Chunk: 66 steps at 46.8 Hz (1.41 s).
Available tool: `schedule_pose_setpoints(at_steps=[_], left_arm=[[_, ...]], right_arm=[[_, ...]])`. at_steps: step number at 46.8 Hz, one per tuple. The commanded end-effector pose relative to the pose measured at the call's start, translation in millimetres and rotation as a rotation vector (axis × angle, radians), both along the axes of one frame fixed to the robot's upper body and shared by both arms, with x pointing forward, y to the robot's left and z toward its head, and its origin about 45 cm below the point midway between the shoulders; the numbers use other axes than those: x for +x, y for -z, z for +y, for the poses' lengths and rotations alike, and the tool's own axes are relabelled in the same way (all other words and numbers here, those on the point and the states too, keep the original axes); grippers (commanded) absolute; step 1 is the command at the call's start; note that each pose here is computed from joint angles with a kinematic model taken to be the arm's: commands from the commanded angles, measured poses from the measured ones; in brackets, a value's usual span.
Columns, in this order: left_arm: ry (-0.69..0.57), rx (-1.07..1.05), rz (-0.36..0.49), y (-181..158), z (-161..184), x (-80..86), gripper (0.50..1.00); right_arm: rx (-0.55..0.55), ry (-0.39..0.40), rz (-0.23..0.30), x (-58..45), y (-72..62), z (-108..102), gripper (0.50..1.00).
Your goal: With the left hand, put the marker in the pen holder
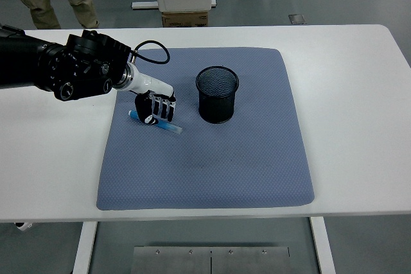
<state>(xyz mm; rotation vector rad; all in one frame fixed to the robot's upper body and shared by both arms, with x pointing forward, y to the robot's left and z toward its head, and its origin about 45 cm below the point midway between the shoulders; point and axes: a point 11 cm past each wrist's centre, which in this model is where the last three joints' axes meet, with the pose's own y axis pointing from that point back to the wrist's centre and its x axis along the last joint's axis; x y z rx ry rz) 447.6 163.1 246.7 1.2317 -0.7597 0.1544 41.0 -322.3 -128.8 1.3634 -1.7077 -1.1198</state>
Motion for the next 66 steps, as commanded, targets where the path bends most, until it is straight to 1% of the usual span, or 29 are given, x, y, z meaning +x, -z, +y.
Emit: schedule_pose_setpoints(at_steps=[1, 15, 19, 23, 27, 33, 36, 38, 46, 54, 66], left_arm=[[0.003, -0.005, -0.005, -2.3, -2.4, 0.7, 0.604], [0.03, -0.014, 0.013, -6.6, -11.1, -7.4, 0.599], [0.048, 0.002, 0.009, -5.5, -10.9, -8.6, 0.584], [0.063, 0.014, 0.007, -4.2, -11.1, -10.1, 0.555], [0.064, 0.011, -0.005, -4.8, -11.6, -9.3, 0.549], [0.086, 0.002, -0.068, -6.3, -13.8, -6.9, 0.549], [0.1, 0.001, -0.083, -5.2, -15.1, -8.0, 0.56], [0.105, 0.005, -0.08, -4.7, -14.6, -9.5, 0.569], [0.117, 0.002, -0.057, -0.8, -15.6, -16.9, 0.572], [0.142, 0.008, -0.058, -10.3, -15.8, -22.6, 0.572], [0.182, 0.018, -0.132, -15.7, -11.7, -20.5, 0.572]], right_arm=[[-0.001, 0.0, 0.0, 0.0, 0.0, -0.1, 1.0], [0.0, 0.0, 0.0, 0.1, 0.0, 0.0, 1.0], [0.0, 0.0, 0.0, 0.1, 0.0, 0.0, 1.0], [0.0, 0.0, 0.0, 0.1, 0.0, 0.0, 1.0], [0.0, 0.0, 0.0, 0.1, 0.0, 0.0, 1.0], [-0.001, 0.0, 0.0, -0.1, 0.0, -0.5, 1.0], [-0.001, 0.0, 0.0, 0.0, 0.0, -0.1, 1.0], [0.0, 0.0, 0.0, 0.1, 0.0, 0.0, 1.0], [0.0, 0.0, 0.0, 0.1, 0.0, 0.0, 1.0], [-0.001, 0.0, 0.0, -0.1, 0.0, -0.5, 1.0], [0.0, 0.0, 0.0, 0.1, 0.0, 0.0, 1.0]])
